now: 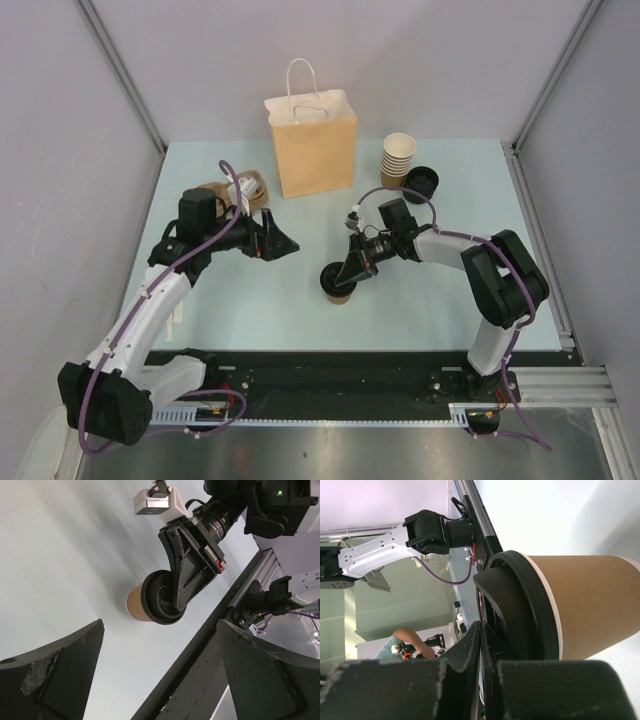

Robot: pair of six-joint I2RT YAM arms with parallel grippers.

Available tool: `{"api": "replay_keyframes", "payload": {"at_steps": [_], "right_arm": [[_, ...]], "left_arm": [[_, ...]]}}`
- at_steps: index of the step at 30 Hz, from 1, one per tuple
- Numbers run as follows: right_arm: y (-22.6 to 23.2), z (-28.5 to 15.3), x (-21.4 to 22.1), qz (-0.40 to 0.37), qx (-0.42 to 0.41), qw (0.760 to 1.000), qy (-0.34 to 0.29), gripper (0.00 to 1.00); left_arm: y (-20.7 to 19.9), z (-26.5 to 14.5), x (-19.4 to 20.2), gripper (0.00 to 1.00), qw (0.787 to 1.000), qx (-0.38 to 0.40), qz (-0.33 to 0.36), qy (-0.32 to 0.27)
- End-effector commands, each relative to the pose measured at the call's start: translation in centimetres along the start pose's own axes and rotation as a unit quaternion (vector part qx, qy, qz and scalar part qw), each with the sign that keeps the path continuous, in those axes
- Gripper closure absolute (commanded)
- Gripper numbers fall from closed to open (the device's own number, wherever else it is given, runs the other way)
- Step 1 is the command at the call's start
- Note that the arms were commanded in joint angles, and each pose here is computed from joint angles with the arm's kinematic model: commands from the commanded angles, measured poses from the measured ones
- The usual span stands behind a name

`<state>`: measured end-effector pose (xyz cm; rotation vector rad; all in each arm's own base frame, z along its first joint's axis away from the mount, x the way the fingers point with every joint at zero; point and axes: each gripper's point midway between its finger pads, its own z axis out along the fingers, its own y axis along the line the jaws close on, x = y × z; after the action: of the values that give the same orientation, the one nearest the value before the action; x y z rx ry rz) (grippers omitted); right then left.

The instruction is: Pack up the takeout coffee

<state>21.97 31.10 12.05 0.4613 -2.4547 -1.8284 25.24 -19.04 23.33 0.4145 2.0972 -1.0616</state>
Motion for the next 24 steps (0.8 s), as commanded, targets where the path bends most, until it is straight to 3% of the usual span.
{"api": "replay_keyframes", "payload": {"at_steps": [1,7,10,15,24], "right_arm": [[0.9,0.0,-1.5,-0.046,0.017,0.999,-0.023,0.94],[8.4,-1.9,-2.0,-0.122,-0.048,0.991,-0.04,0.91],[9.5,-2.5,-1.7,-0.13,-0.049,0.989,-0.045,0.9],[6.4,-2.6,0.2,-0.114,0.007,0.993,-0.027,0.89],[2.7,-1.9,0.4,-0.079,0.034,0.996,-0.007,0.91]], "left_arm": [[-0.5,-0.2,-0.4,0.0,1.0,0.017,0.013,-0.007],[-1.2,0.2,0.1,0.0,0.999,0.052,0.014,0.002],[-1.5,0.8,0.2,0.01,0.997,0.074,0.005,0.008],[-2.4,2.7,1.2,0.11,0.994,0.103,0.005,0.037],[-5.5,6.5,4.7,0.35,0.976,0.186,-0.026,0.115]]}}
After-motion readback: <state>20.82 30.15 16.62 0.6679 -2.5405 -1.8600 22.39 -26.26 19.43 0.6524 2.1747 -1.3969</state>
